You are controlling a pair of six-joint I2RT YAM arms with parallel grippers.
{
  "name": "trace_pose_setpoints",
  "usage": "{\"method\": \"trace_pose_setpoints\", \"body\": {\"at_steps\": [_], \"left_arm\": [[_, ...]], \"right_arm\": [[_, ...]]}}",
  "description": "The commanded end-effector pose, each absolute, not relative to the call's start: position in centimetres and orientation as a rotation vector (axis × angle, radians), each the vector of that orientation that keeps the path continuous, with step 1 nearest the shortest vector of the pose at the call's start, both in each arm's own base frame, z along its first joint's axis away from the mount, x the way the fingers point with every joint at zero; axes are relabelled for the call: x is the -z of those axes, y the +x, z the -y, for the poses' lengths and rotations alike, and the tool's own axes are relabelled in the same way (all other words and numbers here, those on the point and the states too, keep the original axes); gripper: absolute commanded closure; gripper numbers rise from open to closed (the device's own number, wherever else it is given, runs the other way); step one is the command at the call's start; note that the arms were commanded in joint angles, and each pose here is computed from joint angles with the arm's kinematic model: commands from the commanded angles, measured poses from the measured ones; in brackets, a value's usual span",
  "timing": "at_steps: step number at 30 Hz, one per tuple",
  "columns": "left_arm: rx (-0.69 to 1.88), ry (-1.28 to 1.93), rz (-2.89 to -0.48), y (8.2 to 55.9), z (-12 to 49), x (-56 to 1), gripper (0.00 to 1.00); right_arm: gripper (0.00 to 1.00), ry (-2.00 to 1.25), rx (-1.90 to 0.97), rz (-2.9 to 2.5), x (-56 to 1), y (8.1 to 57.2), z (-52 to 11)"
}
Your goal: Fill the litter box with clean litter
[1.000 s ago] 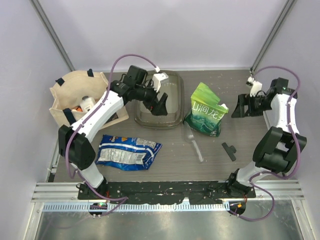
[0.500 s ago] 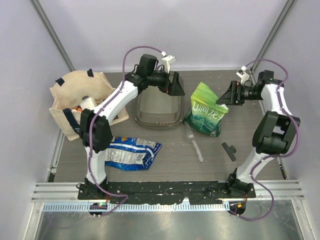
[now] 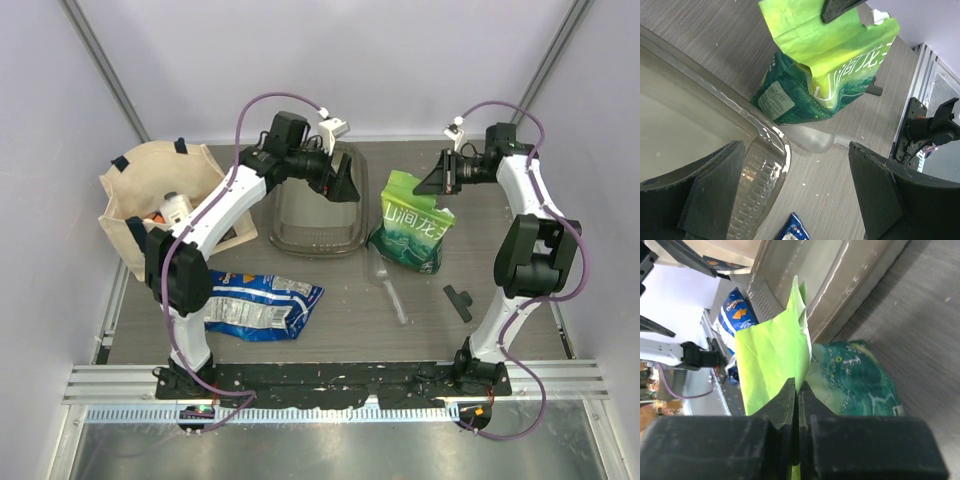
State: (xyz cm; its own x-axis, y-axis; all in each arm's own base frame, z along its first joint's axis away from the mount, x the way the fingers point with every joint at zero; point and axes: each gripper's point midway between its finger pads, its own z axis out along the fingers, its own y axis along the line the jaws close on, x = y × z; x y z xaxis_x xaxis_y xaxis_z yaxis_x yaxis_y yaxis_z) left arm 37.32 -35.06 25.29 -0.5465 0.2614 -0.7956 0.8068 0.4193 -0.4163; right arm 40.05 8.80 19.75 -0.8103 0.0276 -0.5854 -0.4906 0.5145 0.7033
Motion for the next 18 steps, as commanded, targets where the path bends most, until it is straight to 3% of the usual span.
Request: {"method": "trace_pose_setpoints", "body": {"at_steps": [1,9,18], "left_arm": [[1.091,0.980,-1.929,36.4,35.1,-28.1,0.11],[1.030,1.146,-1.736,37.1,36.8,-30.5,0.10],[0.993,1.158,-1.494,39.3,42.2,-32.4,0.06]], "right_arm": [[0.99,-0.629,-1.047,-2.074,-25.4,40.9,-9.3],[0.99,-0.970,-0.716,-1.864,-33.4,39.6,-11.0],[0.99,-1.123,-0.652,-1.850,-33.3,36.3,-12.6]]}}
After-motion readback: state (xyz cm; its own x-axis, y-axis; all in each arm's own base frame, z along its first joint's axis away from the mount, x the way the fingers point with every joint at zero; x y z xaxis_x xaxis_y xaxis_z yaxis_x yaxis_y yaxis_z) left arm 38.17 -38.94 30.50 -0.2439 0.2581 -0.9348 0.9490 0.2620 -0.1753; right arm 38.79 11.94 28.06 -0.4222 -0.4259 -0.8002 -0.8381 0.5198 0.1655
